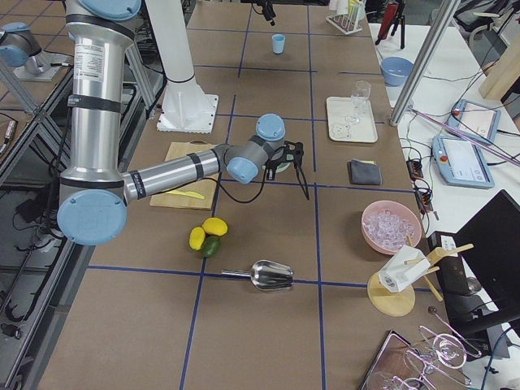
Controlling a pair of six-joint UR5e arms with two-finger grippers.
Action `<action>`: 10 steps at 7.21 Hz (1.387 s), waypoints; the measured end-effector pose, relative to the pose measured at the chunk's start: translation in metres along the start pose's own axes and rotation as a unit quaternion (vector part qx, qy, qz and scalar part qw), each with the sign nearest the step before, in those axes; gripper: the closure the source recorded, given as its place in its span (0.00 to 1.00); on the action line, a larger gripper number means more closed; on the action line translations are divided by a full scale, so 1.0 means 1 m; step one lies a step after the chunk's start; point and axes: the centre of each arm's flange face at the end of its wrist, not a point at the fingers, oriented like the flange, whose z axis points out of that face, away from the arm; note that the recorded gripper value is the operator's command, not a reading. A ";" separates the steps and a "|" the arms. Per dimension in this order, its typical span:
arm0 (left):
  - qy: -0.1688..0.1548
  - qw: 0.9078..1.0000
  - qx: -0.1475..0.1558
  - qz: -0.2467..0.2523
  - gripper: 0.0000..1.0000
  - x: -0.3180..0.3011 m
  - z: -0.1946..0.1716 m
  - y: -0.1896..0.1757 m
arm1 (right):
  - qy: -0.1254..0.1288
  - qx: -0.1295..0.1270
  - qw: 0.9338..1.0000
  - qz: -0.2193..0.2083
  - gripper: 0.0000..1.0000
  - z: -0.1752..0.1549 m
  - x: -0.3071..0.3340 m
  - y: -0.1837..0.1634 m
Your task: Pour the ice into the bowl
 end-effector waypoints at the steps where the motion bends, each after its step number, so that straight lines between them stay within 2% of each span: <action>1: 0.008 1.000 0.014 -0.001 0.00 -0.004 -0.005 0.006 | -0.015 -0.011 1.000 0.015 1.00 0.017 -0.052 0.003; 2: 0.007 1.000 0.024 -0.002 0.00 -0.005 -0.003 0.014 | -0.021 -0.021 0.999 0.034 1.00 0.042 -0.115 0.012; 3: -0.002 0.999 0.033 -0.003 0.00 -0.003 0.008 0.029 | -0.017 -0.024 0.998 0.048 1.00 0.065 -0.184 0.025; 5: -0.019 0.998 0.054 -0.010 0.00 0.002 0.037 0.076 | 0.003 -0.023 0.998 0.056 1.00 0.095 -0.310 0.047; 7: -0.028 0.996 0.084 -0.003 0.00 0.003 0.065 0.111 | 0.019 -0.019 0.997 0.067 1.00 0.142 -0.390 0.054; 9: -0.036 0.993 0.110 0.008 0.00 0.000 0.083 0.124 | 0.037 -0.009 0.997 0.074 1.00 0.191 -0.443 0.053; 10: -0.042 0.992 0.122 0.012 0.00 -0.003 0.092 0.128 | 0.037 -0.007 0.997 0.074 1.00 0.207 -0.457 0.053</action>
